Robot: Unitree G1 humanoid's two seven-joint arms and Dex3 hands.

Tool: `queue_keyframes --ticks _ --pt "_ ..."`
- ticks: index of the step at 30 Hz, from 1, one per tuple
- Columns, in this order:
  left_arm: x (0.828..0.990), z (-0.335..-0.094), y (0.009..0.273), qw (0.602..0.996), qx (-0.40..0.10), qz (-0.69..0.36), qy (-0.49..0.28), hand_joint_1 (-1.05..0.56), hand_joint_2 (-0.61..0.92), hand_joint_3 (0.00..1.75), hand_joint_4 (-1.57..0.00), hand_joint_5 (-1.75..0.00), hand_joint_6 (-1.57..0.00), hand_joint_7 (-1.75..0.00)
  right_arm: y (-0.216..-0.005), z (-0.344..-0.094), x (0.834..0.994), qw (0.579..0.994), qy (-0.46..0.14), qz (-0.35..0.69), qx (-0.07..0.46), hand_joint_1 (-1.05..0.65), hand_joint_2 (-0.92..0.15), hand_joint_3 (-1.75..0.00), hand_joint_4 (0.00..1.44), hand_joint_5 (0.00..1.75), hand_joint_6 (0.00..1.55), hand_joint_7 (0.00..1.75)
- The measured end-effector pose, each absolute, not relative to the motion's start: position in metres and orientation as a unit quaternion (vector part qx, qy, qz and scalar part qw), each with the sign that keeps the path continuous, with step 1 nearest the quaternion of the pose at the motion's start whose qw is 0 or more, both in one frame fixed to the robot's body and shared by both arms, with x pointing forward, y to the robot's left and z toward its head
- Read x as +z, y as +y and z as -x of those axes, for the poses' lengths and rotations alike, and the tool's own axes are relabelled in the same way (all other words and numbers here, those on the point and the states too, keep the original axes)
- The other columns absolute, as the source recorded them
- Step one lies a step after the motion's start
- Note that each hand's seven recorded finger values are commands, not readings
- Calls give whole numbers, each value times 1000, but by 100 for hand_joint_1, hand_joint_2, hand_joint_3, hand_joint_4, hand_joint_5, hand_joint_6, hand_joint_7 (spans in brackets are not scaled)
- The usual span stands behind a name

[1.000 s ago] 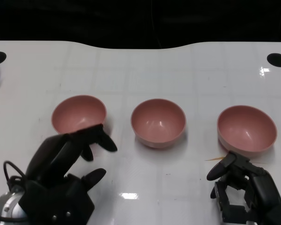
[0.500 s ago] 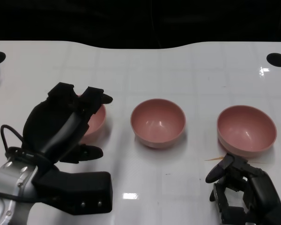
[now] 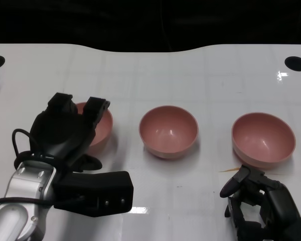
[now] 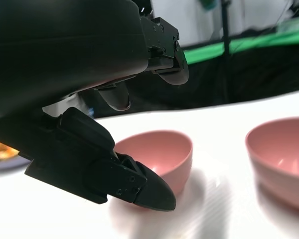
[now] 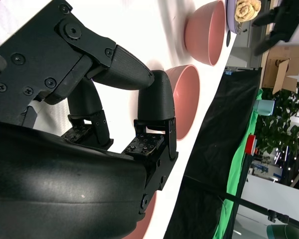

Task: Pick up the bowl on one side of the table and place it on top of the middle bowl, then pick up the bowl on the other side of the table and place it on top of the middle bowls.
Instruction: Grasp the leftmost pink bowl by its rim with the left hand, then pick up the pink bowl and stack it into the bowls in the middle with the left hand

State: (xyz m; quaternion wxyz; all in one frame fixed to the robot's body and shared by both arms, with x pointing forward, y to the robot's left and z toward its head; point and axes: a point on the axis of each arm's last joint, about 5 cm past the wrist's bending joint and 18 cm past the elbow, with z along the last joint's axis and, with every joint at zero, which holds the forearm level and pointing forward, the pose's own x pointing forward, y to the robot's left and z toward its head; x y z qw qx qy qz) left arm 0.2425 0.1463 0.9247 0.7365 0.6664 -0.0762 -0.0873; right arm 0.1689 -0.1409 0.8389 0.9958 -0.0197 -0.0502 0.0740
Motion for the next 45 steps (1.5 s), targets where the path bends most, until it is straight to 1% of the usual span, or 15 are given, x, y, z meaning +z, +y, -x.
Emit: queue_keyframes --ticks 3,6,12,17,23,25,26,27,28,30,31,34,39,41,45 --pt "924 -244 143 728 -89 -678 -53 -69 92 2 -18 -67 -23 -12 -141 -169 839 996 -50 20 74 -53 -34 -138 82 159 74 143" --pt "920 -247 141 722 -91 -685 -27 -68 92 2 -29 -50 -29 -4 -141 -169 839 996 -50 20 74 -53 -34 -138 82 159 74 144" --pt "908 -253 138 712 -107 -694 3 -62 92 7 -40 -27 -33 -1 -141 -168 839 996 -49 20 74 -53 -34 -138 81 160 73 144" --pt "899 -263 137 708 -116 -697 13 -57 92 10 -46 -22 -37 -2 -141 -168 839 996 -49 19 74 -54 -34 -137 81 159 74 144" --pt "888 -274 135 699 -133 -703 2 -45 92 15 -60 -22 -47 -4 -140 -167 839 996 -49 20 75 -54 -34 -139 82 159 73 145" --pt "885 -278 136 696 -138 -705 -8 -36 92 18 -78 -31 -71 -10 -140 -167 839 996 -49 21 76 -54 -33 -138 82 159 73 144" --pt "883 -279 136 696 -139 -704 -17 -35 92 18 -82 -33 -76 -11 -140 -167 839 996 -49 20 76 -54 -33 -138 83 159 73 144" --pt "881 -280 137 698 -139 -702 -28 -33 92 17 -87 -55 -94 -11 -140 -167 839 996 -50 20 76 -54 -33 -139 83 159 74 144" --pt "878 -280 138 704 -138 -696 -38 -31 92 20 -82 -103 -109 -9 -140 -167 839 996 -50 20 76 -53 -34 -141 84 159 74 144" --pt "874 -281 140 713 -135 -686 -52 -29 92 25 -77 -149 -117 -7 -140 -167 839 996 -50 21 77 -52 -34 -143 85 158 75 144" --pt "872 -281 141 718 -134 -681 -56 -27 92 27 -78 -164 -117 -5 -140 -167 839 996 -50 21 77 -52 -34 -145 86 158 76 144" --pt "871 -282 142 725 -132 -672 -68 -27 91 30 -76 -174 -117 -5 -140 -167 839 996 -50 21 77 -53 -33 -146 88 159 78 145" --pt "877 -285 141 725 -127 -672 -79 -26 90 17 -75 -175 -117 -5 -140 -167 839 995 -50 21 78 -52 -33 -148 89 161 78 147" --pt "879 -286 141 727 -122 -670 -87 -24 92 28 -77 -175 -120 -7 -140 -167 839 996 -49 21 78 -52 -33 -148 89 161 78 148" --pt "888 -288 140 728 -108 -667 -114 -25 92 37 -77 -175 -117 -6 -140 -167 838 996 -48 21 78 -52 -32 -148 89 161 78 148"
